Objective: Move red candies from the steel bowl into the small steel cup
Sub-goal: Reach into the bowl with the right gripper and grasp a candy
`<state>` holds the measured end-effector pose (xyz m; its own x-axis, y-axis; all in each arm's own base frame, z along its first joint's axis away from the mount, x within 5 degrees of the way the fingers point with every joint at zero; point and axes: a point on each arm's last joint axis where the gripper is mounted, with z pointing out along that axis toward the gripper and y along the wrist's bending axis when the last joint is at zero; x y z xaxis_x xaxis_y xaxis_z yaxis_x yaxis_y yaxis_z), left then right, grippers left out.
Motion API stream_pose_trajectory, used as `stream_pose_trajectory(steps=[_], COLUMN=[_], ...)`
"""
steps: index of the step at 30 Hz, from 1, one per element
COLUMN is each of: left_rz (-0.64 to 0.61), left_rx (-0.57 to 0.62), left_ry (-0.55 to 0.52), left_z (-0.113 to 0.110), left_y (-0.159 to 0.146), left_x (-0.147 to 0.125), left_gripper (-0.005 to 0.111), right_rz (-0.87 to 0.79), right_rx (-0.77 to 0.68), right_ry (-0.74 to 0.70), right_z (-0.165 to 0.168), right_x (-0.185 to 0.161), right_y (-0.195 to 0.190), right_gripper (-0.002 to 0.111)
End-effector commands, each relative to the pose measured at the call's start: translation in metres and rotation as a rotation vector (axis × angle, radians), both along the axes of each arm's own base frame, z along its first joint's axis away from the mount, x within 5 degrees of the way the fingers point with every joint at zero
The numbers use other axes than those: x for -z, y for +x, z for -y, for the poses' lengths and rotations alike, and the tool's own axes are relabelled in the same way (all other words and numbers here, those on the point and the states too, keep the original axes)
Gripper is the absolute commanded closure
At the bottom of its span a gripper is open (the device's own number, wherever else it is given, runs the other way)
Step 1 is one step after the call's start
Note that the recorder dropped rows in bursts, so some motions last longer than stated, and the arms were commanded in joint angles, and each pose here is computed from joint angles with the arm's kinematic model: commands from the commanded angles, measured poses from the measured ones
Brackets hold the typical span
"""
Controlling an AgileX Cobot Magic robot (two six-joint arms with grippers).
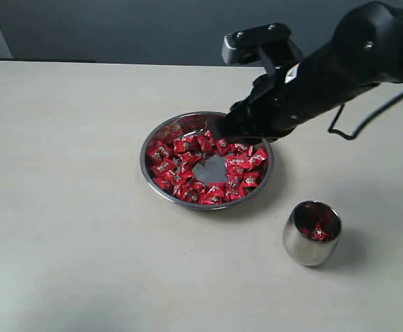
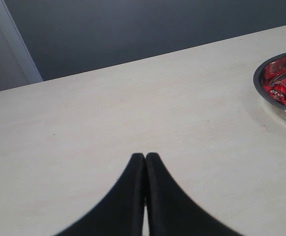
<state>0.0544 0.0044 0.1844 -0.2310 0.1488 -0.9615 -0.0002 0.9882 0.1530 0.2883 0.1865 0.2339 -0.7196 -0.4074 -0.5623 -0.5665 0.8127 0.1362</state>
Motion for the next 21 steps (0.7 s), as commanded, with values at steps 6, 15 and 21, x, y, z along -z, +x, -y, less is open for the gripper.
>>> stream_pose_trajectory(steps=[6,15,21], left_rz=[0.012,0.012,0.012], left_rx=[0.0,0.0,0.0], left_ry=[-0.004,-0.004,-0.004], left_z=[0.0,0.0,0.0], left_y=[0.0,0.0,0.0], left_x=[-0.001,-0.001,-0.001], left_gripper=[0.106,0.106,0.106], right_rz=[-0.131,-0.204,-0.227], right_rx=[-0.104,-0.073,-0.063], right_ry=[-0.02,-0.005,-0.001], right_z=[-0.055,-0.07,-0.076], right_x=[0.057,0.096,0.113], right_y=[0.048,0.067,0.075], right_gripper=[0.061,0.062,0.065])
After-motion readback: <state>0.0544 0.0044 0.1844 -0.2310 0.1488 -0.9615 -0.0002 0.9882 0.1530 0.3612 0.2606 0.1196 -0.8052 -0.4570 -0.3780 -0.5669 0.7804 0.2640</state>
